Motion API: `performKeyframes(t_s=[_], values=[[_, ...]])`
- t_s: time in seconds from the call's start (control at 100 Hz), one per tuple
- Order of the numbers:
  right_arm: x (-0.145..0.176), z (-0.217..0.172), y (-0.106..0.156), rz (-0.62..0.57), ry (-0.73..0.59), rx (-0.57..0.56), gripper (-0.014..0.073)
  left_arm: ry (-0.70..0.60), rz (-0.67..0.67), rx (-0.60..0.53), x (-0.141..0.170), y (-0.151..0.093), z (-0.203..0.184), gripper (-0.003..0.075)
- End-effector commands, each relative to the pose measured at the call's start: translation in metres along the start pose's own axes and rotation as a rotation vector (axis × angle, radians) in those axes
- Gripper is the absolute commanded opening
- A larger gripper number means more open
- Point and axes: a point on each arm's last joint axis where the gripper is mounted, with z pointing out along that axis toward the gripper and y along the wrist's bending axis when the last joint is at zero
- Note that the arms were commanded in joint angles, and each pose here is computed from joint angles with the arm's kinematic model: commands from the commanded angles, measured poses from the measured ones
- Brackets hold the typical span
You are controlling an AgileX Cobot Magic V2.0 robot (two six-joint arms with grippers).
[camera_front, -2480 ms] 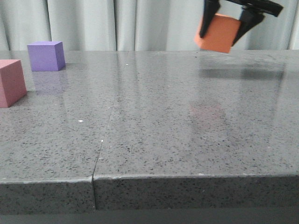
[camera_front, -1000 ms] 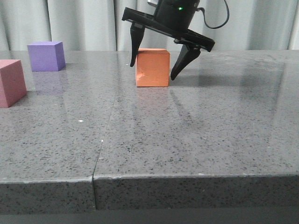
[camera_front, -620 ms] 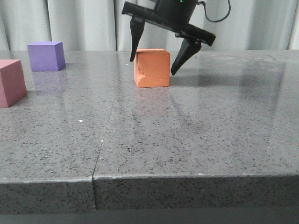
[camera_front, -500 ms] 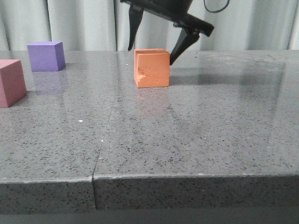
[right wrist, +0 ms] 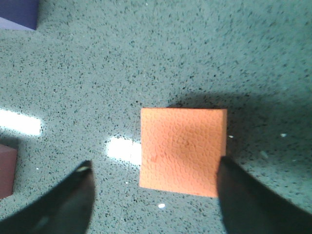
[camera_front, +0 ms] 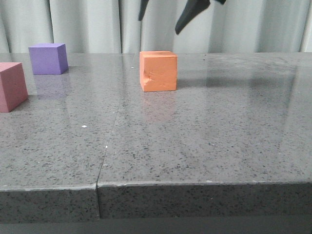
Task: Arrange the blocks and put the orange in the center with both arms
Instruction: 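Raise the right gripper away from the orange cube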
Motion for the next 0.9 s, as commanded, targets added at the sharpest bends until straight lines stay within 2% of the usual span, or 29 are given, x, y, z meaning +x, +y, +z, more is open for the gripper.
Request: performKeyframes(t_s=[0.0, 0.07, 0.11, 0.19, 0.26, 0.58, 0.89], values=[[0.006, -0.055, 0.009, -0.057, -0.034, -0.013, 0.0313, -0.069, -0.009, 0.004, 0.005, 0.000, -0.001, -0.0020], [0.007, -0.064, 0.011, -0.072, -0.050, -0.018, 0.0152, -0.069, -0.009, 0.004, 0.005, 0.000, -0.001, -0.0020], [0.007, -0.067, 0.011, -0.080, -0.057, -0.019, 0.0092, -0.069, -0.009, 0.004, 0.005, 0.000, -0.001, -0.0020], [0.008, -0.076, 0.012, -0.105, -0.072, -0.021, -0.0013, -0.069, -0.009, 0.004, 0.005, 0.000, -0.001, -0.0020], [0.010, -0.082, 0.011, -0.122, -0.083, -0.004, -0.0055, -0.069, -0.009, 0.004, 0.005, 0.000, -0.001, -0.0020], [0.039, -0.093, -0.011, -0.132, -0.032, 0.138, -0.0059, -0.069, -0.009, 0.004, 0.005, 0.000, -0.001, -0.0020], [0.075, -0.114, -0.027, -0.142, -0.055, 0.176, -0.0059, -0.069, -0.009, 0.004, 0.005, 0.000, -0.001, -0.0020]])
